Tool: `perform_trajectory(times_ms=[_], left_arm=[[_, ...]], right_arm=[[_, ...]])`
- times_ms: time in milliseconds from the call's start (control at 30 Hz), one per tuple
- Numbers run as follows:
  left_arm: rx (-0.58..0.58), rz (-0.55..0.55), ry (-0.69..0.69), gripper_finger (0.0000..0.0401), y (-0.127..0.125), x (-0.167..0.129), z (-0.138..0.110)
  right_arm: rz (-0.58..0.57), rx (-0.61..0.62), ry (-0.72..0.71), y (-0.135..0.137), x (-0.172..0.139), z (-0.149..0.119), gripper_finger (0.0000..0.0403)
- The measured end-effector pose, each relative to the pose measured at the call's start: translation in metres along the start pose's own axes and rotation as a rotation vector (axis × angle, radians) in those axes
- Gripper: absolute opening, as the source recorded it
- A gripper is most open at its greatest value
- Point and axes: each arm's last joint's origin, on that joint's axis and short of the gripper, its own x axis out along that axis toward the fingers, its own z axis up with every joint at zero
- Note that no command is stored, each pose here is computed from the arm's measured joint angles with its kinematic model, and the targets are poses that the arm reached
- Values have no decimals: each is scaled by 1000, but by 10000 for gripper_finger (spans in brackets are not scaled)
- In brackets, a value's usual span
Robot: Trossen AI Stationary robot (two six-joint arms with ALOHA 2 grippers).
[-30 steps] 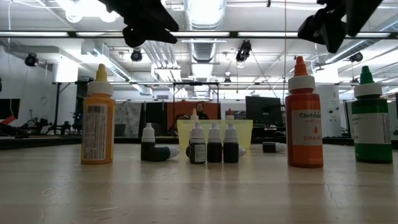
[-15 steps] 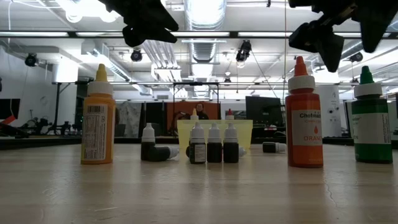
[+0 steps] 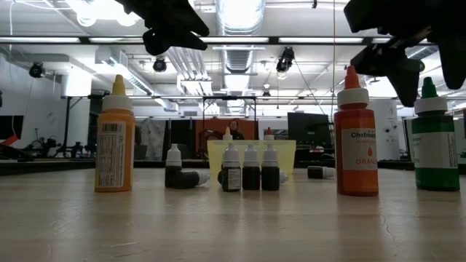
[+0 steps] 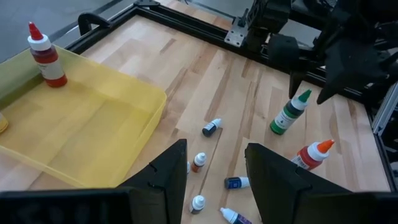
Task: Pick & Place food coloring
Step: Put the large green food coloring bottle into the yellow container
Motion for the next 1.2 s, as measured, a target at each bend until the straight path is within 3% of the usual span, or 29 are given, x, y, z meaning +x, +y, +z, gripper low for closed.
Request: perform_trajectory(times_ms=[500,867,1200], left_arm=[[-32,1,2,135,0,0,0],[-45,1,3,135,0,0,0],[-46,2,3,135,0,0,0]], right_arm=[[-9,24,20,-4,15,-9,220],[4,-6,-23,-1,4,-1,186],[2,-10,-22,-2,6,-2,183]])
